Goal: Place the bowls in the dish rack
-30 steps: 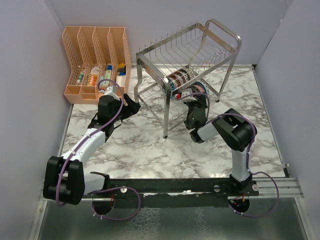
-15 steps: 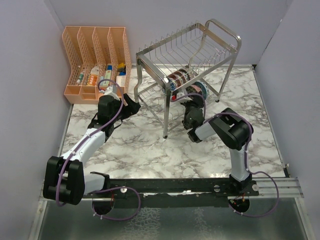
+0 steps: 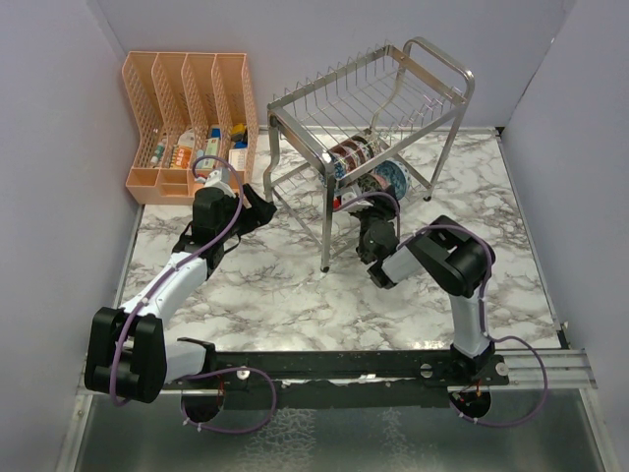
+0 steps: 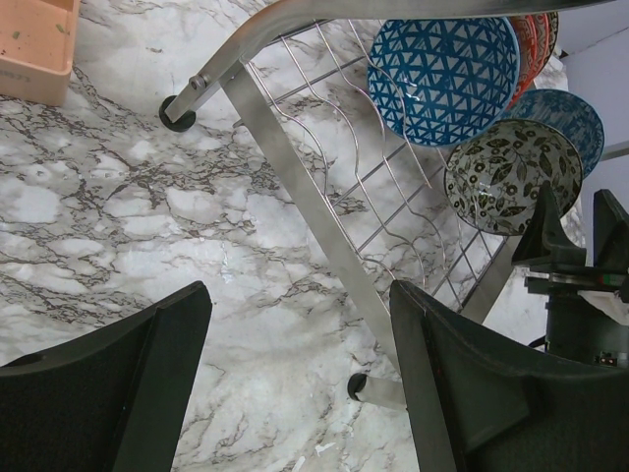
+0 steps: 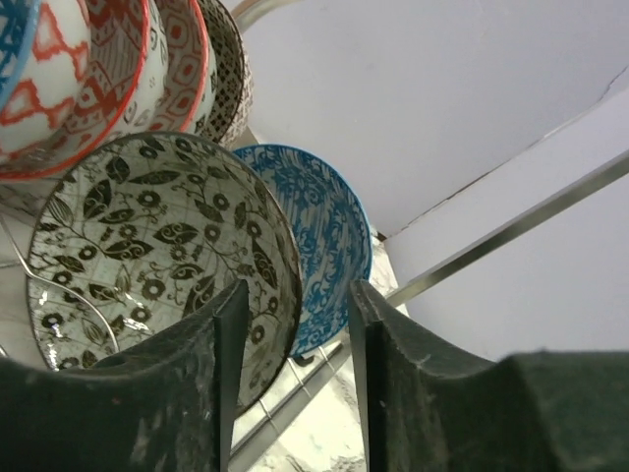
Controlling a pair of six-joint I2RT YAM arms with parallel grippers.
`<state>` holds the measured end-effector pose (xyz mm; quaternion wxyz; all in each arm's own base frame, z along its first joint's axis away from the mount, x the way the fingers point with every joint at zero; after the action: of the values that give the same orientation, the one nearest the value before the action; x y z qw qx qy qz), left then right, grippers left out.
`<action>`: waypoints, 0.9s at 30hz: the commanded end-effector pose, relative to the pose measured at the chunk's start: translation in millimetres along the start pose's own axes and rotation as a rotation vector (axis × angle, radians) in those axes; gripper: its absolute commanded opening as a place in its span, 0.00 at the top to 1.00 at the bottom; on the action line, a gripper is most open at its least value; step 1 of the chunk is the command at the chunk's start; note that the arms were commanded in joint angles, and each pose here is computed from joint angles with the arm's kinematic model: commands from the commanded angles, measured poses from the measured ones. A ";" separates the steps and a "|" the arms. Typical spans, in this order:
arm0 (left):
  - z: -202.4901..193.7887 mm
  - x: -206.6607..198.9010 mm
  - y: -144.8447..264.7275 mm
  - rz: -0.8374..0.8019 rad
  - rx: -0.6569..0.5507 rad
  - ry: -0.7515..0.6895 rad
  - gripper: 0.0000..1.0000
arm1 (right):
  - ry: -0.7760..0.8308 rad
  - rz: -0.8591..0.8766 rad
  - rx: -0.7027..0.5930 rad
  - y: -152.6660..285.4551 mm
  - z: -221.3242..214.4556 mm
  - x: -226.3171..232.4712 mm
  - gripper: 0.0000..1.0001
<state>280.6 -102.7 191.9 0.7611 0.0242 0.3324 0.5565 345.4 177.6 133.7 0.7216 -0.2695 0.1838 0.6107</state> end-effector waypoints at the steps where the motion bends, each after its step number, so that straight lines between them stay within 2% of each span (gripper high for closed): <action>1: 3.8 -1.9 1.2 -0.020 -0.027 -0.015 0.24 | -0.318 -0.194 -0.147 3.4 32.9 -38.0 0.48; 4: 4.7 -2.2 2.3 -0.020 -0.031 -0.015 0.24 | -0.343 -0.213 -0.149 3.9 37.6 -44.4 0.33; 7: 5.7 -2.8 3.3 -0.020 -0.035 -0.015 0.24 | -0.361 -0.222 -0.151 4.8 41.8 -49.5 0.30; 12: 6.9 -3.0 4.1 -0.014 -0.035 -0.015 0.19 | -0.389 -0.139 -0.111 5.9 44.8 -47.9 0.27; 14: 6.9 -2.9 4.7 -0.008 -0.035 -0.014 0.14 | -0.409 -0.091 -0.088 7.4 45.2 -46.3 0.26; 17: 9.5 -3.5 6.4 0.001 -0.040 -0.017 0.01 | -0.440 -0.024 -0.042 11.1 48.1 -47.7 0.25; 23: 13.1 -4.5 10.2 0.013 -0.053 -0.020 0.01 | -0.511 0.151 0.061 23.9 52.9 -48.9 0.23; 27: 15.1 -6.1 14.1 0.017 -0.055 -0.019 0.01 | -0.594 0.240 0.179 34.7 54.7 -48.1 0.20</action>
<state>276.9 -101.0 198.0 0.7613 0.0202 0.3260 0.5601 310.5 168.3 220.0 0.7230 -0.0955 0.0020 0.6842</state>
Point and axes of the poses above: each gripper's point midway between its finger pads, its own y axis back along the fingers, its own x axis along the line the jaws close on, z = x × y, the point moved 9 cm from there along y, back along the fingers, and after that the axes turned 11 degrees about -y, right-handed, at the moved point
